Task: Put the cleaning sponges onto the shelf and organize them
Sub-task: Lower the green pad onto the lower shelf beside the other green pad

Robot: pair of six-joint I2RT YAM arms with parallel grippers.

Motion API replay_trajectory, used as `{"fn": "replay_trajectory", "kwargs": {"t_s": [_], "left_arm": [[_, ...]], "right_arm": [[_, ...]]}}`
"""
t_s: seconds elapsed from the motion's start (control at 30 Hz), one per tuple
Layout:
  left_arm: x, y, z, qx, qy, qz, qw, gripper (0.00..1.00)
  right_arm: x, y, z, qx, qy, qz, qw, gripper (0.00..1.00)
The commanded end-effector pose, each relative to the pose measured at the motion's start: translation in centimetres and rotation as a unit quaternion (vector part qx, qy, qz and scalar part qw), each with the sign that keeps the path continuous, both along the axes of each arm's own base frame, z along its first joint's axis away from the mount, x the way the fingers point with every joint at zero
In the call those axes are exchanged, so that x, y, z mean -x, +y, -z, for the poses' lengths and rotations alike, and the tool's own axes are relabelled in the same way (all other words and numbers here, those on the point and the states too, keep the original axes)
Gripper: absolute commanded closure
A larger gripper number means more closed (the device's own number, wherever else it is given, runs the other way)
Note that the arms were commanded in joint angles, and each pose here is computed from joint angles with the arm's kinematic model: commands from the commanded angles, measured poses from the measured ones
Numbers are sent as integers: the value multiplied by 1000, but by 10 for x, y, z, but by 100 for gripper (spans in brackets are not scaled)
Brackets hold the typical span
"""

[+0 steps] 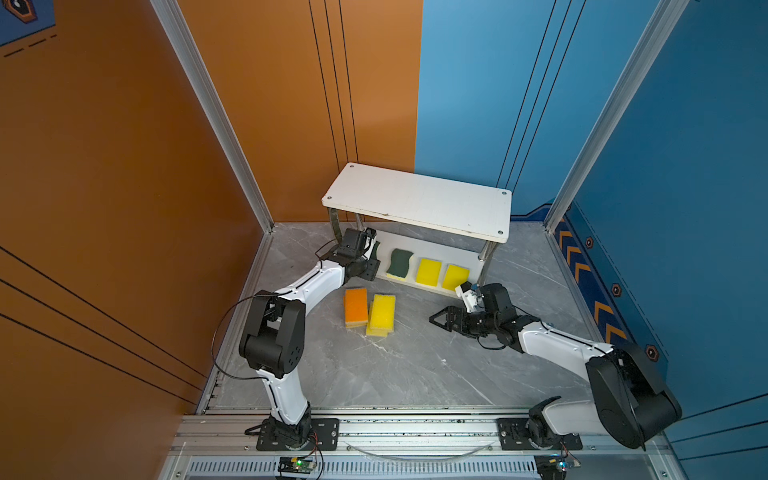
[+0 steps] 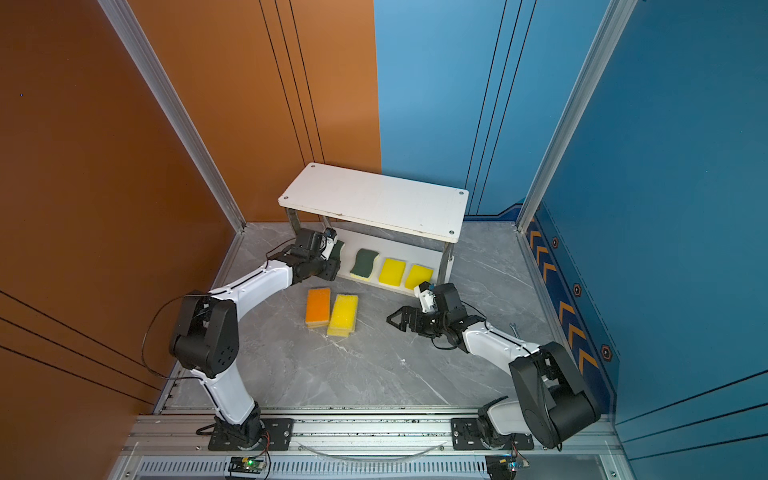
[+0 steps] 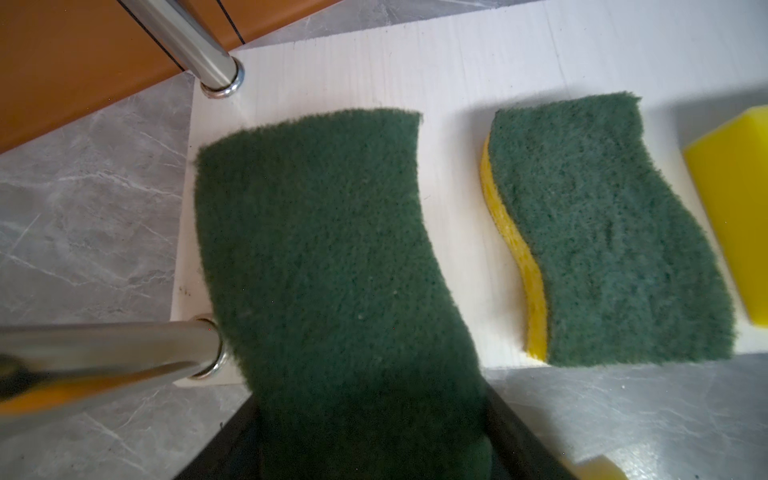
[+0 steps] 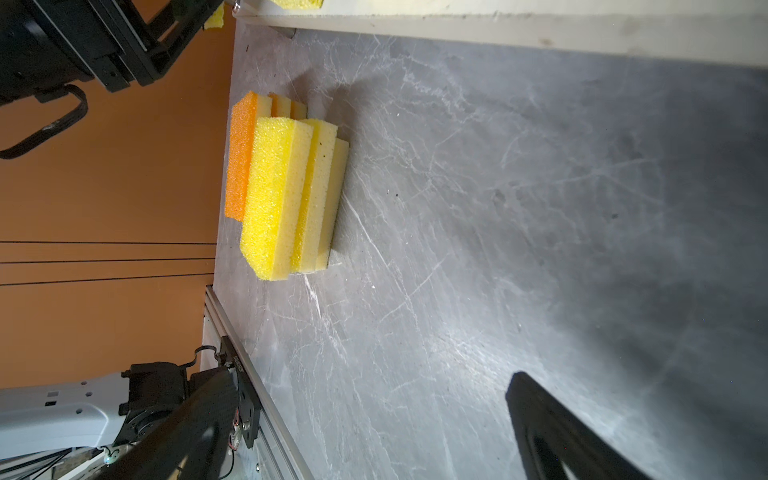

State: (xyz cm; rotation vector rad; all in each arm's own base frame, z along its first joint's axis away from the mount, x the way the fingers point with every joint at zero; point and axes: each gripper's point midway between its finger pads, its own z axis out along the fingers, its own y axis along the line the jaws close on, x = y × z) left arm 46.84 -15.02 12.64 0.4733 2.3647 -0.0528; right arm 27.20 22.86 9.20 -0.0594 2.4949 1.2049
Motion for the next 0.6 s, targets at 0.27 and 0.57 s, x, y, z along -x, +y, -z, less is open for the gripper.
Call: {"fn": "replay_trajectory", "kwargs": {"t_s": [0.27, 0.57], "left_arm": [[-17, -4, -4, -3, -13, 12, 1000, 30], [-23, -3, 3, -5, -6, -1, 1000, 30]], "right_arm": [[-9, 6, -12, -2, -14, 4, 1000, 0], [-9, 9, -14, -2, -16, 3, 1000, 0]]}}
